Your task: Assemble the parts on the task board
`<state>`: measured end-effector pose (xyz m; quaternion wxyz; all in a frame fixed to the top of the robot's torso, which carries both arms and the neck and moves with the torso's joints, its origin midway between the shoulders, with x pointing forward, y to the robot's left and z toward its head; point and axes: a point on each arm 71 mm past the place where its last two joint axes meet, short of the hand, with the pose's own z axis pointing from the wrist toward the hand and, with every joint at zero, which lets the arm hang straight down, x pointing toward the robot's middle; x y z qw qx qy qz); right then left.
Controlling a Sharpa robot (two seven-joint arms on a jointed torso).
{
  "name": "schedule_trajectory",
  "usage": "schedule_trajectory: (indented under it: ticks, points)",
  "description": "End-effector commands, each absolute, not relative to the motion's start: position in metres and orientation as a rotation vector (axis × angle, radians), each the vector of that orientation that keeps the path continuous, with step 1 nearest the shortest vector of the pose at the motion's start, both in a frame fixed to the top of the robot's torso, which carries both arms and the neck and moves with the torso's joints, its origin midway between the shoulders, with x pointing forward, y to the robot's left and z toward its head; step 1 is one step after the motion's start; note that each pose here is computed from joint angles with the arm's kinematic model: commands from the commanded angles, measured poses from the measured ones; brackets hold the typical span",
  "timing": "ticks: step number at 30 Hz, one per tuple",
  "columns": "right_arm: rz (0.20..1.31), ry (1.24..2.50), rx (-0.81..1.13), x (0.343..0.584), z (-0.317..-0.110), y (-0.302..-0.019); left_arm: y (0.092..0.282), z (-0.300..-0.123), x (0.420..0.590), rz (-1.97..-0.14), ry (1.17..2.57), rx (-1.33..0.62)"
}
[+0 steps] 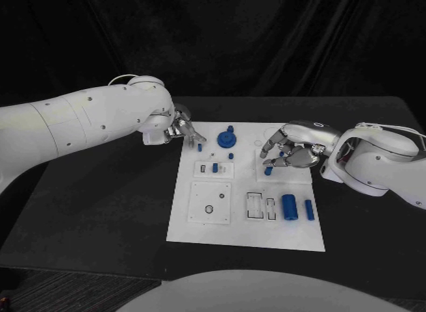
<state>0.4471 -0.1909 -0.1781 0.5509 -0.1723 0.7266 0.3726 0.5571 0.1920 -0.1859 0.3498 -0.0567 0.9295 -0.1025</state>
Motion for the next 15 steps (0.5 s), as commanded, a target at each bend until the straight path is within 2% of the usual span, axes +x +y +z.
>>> schedule_trajectory:
  ticks: [1,15]
  points:
    - [0.878,1.734,-0.397,0.4471,-0.18,-0.1916,0.1894,-0.1883,0.555,-0.271,2.43,-0.123]
    - [0.877,1.74,-0.392,0.4474,-0.1806,-0.1919,0.1866,-0.1893,0.5548,-0.292,2.421,-0.121]
